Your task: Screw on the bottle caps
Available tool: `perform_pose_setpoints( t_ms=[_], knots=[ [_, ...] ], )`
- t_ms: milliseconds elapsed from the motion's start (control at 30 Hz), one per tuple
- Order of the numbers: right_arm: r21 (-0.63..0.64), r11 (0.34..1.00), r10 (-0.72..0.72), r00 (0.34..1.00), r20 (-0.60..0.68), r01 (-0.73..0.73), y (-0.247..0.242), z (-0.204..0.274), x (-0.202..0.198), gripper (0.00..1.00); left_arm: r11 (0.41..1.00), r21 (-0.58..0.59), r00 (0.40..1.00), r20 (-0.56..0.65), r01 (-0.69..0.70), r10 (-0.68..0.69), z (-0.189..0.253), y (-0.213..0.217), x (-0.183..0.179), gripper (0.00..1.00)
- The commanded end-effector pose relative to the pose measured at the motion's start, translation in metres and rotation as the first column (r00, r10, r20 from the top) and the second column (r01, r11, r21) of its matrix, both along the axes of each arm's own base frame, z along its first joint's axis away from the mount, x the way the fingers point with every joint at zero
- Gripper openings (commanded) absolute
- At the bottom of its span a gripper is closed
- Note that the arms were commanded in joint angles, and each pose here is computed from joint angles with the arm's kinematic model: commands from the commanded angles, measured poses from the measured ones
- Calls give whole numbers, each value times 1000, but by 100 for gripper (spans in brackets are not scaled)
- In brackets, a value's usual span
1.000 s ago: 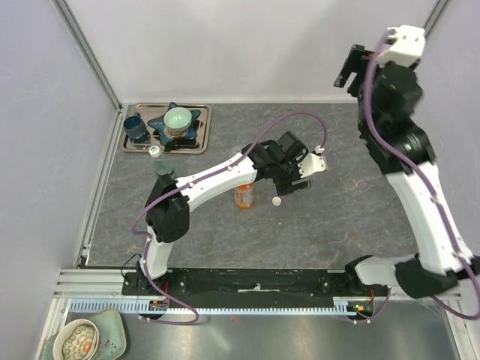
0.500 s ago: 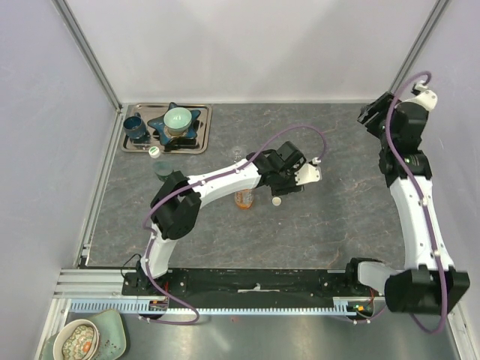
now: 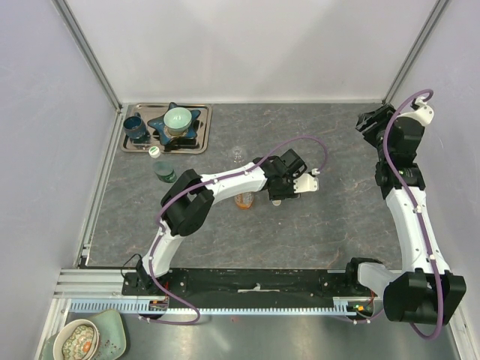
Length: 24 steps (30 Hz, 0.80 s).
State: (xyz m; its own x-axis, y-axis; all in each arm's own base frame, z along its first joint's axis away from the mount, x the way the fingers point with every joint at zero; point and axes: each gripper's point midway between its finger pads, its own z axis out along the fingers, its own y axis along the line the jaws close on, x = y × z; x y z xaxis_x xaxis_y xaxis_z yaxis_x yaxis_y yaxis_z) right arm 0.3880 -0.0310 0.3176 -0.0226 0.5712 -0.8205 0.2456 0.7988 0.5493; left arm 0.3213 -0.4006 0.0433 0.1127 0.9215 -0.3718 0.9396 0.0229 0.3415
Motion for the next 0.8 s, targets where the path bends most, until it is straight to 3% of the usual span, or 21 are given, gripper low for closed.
perform_pose_setpoints(
  t_ms=[0,567,767],
  knots=[
    [18,999,33,996,83,-34,6,24,4,65,998,-18,998,27,59,-58,10,-9,6,62],
    [34,996,74,993,89,-78,14,26,11,65,997,-31,997,-31,67,-68,-3,-12,-2,58],
    [41,992,113,988,102,-117,21,29,10,66,993,-94,998,12,68,-67,41,-25,5,59]
  ],
)
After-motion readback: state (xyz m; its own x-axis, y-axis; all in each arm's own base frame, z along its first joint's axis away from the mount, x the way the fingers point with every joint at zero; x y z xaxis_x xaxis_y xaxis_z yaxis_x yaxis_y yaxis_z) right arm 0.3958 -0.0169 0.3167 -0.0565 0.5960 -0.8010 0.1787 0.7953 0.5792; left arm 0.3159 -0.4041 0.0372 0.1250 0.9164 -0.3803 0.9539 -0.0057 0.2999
